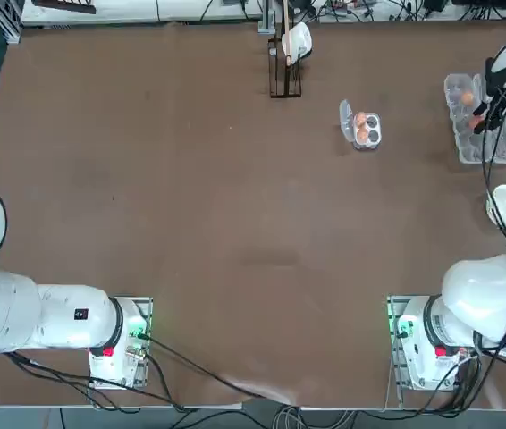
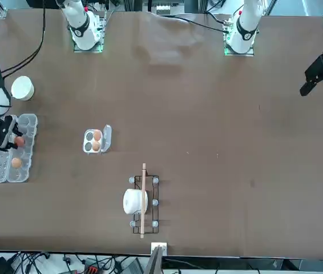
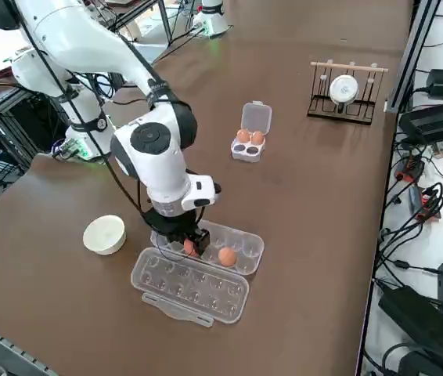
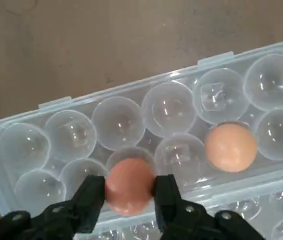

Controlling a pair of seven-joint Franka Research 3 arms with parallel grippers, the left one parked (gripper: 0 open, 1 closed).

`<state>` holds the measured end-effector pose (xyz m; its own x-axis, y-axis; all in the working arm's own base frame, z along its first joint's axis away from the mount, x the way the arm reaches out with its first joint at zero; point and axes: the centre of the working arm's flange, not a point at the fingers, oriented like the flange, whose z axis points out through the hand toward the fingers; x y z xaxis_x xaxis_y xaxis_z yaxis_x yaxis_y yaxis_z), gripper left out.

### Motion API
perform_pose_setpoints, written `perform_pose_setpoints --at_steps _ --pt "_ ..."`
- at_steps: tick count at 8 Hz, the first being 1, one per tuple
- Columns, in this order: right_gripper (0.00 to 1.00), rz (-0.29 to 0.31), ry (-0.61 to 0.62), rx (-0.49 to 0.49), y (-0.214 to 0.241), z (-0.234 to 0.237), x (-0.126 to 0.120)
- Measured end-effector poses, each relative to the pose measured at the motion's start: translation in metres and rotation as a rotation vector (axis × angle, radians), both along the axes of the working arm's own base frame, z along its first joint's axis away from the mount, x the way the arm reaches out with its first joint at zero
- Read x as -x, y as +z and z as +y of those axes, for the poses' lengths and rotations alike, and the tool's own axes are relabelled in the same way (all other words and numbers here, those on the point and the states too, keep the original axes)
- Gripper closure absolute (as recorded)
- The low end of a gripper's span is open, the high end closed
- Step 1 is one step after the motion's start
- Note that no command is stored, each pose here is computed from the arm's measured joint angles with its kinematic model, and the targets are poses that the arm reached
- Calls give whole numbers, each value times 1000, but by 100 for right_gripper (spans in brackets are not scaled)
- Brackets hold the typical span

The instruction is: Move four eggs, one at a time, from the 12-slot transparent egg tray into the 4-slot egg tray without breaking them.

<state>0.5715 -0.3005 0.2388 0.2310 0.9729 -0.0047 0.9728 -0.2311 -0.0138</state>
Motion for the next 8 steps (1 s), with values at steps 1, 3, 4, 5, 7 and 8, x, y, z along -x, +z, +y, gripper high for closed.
perform_pose_setpoints --at_steps 1,3,4,5,7,8 --pt "42 17 -9 -14 9 0 -3" --pt "43 60 -58 -42 39 10 -6" --pt "44 75 -85 -48 60 19 -6" --pt "44 89 -116 -51 81 31 -6" --pt "44 136 -205 -53 113 71 -9" --pt "44 147 -255 -45 124 102 -14"
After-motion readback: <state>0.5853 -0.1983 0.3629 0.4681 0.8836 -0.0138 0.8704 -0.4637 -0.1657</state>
